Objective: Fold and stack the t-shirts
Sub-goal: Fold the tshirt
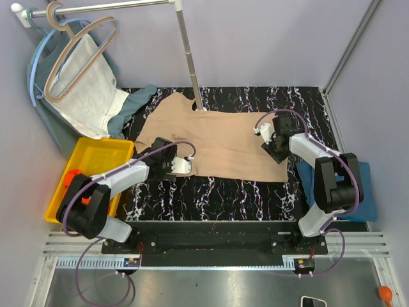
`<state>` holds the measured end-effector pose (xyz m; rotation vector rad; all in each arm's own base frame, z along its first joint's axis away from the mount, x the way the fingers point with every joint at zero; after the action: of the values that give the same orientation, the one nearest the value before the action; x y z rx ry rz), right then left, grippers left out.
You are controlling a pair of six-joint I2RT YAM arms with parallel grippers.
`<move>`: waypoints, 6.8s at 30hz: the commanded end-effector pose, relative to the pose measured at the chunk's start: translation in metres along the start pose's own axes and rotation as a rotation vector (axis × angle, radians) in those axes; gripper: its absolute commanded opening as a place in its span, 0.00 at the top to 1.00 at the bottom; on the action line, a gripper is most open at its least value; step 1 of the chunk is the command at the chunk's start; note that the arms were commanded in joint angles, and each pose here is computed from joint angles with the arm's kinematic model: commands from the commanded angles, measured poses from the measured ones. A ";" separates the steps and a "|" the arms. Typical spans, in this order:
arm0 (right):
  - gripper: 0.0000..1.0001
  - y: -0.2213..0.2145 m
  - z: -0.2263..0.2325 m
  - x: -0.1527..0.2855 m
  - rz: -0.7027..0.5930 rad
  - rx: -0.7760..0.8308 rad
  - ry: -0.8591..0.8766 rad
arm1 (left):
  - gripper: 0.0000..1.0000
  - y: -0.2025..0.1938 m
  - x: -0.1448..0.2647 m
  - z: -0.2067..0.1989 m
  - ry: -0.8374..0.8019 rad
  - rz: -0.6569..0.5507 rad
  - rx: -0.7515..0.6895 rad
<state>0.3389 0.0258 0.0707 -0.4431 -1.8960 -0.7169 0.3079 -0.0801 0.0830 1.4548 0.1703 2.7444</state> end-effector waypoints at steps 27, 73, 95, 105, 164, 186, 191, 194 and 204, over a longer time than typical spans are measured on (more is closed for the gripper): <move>0.58 -0.043 -0.004 -0.014 0.153 0.217 -0.081 | 0.01 -0.028 0.003 -0.044 -0.071 0.068 -0.093; 0.34 -0.014 -0.012 0.018 -0.002 0.030 -0.119 | 0.01 -0.004 -0.014 -0.015 -0.074 -0.065 0.041; 0.32 -0.042 0.035 -0.001 0.033 0.076 0.068 | 0.01 -0.029 -0.011 -0.053 -0.163 0.011 0.029; 0.32 -0.058 0.053 0.003 0.053 0.072 0.107 | 0.01 -0.043 0.006 -0.090 -0.174 0.051 -0.057; 0.29 -0.088 0.108 0.056 0.076 0.246 0.240 | 0.01 0.035 0.116 -0.103 -0.261 -0.137 -0.227; 0.27 0.102 0.070 0.067 -0.252 0.003 0.224 | 0.01 0.025 0.087 -0.013 -0.156 -0.259 0.227; 0.29 0.165 0.098 0.049 -0.276 0.072 0.293 | 0.01 0.004 0.086 0.000 -0.101 -0.254 0.326; 0.31 0.191 0.125 0.041 -0.281 0.143 0.321 | 0.01 -0.018 0.084 0.006 -0.064 -0.232 0.371; 0.34 0.259 0.188 0.049 -0.375 0.265 0.373 | 0.01 -0.094 0.079 0.042 0.061 -0.199 0.633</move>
<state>0.3432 0.3042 0.1080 0.1059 -1.6917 -0.6922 0.2719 0.0174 0.1437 1.5065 1.1002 2.7093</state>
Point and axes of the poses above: each gripper's point midway between its finger pads, its own x axis back along the fingers, its own z axis along the line the jaws close on, y = z × x, the point moved 3 cm from there along x, back along the fingers, and after that the axes turned 6 degrees about x, right-handed, at the moved point
